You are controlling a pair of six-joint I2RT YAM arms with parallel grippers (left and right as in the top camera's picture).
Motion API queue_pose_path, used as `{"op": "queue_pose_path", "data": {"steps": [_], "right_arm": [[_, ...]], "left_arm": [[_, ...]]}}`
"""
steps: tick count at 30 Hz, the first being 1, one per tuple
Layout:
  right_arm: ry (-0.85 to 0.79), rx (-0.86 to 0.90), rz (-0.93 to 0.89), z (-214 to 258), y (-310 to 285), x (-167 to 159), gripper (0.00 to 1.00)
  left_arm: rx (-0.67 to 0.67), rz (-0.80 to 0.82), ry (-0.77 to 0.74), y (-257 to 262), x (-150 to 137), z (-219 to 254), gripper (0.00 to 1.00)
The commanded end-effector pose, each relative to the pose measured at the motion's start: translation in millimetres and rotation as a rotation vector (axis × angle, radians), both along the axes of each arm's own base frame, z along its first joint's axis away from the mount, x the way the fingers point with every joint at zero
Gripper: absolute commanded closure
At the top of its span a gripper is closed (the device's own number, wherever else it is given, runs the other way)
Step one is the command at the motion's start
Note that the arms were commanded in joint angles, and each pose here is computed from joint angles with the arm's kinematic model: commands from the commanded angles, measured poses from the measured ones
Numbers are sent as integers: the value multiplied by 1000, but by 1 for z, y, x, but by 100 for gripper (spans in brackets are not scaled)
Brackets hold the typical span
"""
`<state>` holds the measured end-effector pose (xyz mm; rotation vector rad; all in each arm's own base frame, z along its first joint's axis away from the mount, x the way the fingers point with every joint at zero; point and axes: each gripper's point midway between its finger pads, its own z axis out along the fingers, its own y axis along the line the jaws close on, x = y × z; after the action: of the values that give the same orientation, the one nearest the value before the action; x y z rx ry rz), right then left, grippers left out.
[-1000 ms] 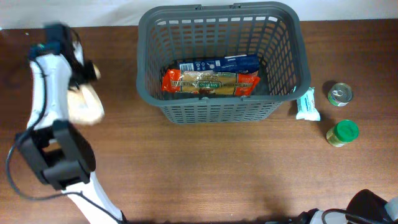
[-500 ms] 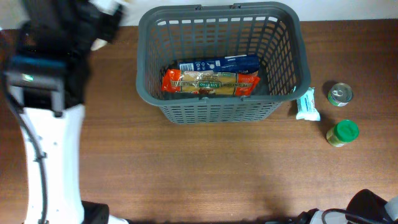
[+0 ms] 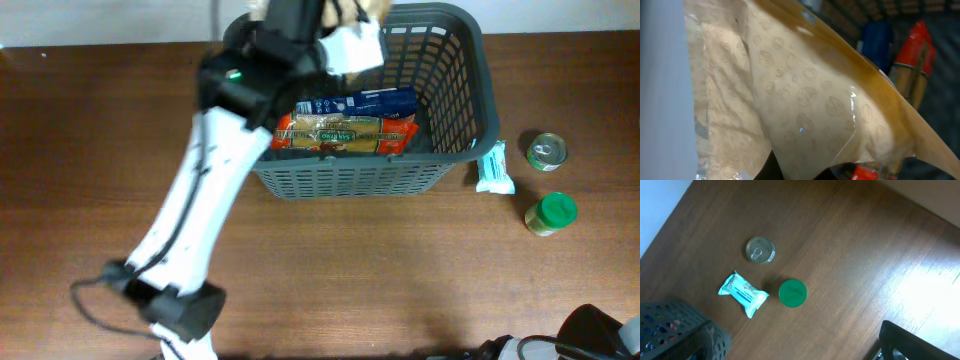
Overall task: Pack container
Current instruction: 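Lift the powder bag and carry it over the basket, then release the powder bag into the basket and retract the left arm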
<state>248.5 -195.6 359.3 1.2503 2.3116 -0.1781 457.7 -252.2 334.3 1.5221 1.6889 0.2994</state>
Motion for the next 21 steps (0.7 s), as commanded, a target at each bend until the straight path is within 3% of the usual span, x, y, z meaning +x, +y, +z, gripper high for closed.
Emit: {"op": "queue_pose_path", "data": {"steps": [1, 12, 13, 14, 15, 16, 21], "right_arm": [[-9, 9, -9, 1, 1, -2, 1], [-15, 18, -3, 1, 3, -1, 1], [-14, 17, -3, 1, 3, -1, 1], [-14, 17, -3, 1, 3, -1, 1], [-15, 18, -3, 1, 3, -1, 1], [-15, 18, -3, 1, 3, -1, 1], [-15, 17, -3, 1, 3, -1, 1]], "left_arm": [[62, -50, 39, -18, 6, -33, 98], [130, -68, 258, -56, 5, -142, 95], [127, -60, 269, -56, 3, -146, 77], [119, -47, 278, -57, 2, -146, 51], [105, -24, 280, -57, 2, -145, 14], [85, 0, 275, -57, 3, -140, 1], [-36, 89, 223, -48, -2, -89, 1]]}}
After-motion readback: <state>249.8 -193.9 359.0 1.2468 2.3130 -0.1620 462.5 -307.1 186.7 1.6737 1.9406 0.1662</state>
